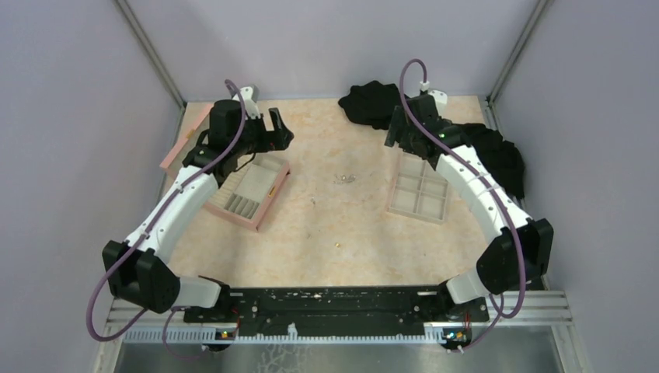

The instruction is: Organize the mixed jewelry

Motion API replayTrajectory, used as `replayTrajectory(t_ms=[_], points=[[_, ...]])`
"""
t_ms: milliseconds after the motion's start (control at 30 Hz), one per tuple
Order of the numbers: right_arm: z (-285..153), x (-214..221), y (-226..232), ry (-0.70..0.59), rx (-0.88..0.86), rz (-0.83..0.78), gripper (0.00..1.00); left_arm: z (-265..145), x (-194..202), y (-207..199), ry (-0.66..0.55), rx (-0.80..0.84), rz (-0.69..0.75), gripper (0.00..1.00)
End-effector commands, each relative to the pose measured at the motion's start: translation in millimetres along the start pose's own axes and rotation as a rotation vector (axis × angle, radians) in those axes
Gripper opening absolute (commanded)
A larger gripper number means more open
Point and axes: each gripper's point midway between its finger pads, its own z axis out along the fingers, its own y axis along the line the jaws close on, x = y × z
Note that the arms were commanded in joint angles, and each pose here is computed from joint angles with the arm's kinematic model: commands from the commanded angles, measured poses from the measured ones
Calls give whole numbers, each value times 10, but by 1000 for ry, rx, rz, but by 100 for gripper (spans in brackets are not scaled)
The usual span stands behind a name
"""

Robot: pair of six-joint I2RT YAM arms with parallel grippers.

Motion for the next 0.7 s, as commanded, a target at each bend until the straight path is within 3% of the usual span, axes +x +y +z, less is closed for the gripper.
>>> replayTrajectory(t_ms=[0,433,567,667], points=[[3,-112,126,-38,-63,42,96,2,9,-183,18,80,14,99],[11,139,400,19,-215,7,95,-36,507,-257,169,63,44,99],[-20,375,753,37,-268,-111,95,-133,772,-256,220,45,12,99],[16,630,1055,124,-337,-180,95,-161,905,-212,223,41,6,99]])
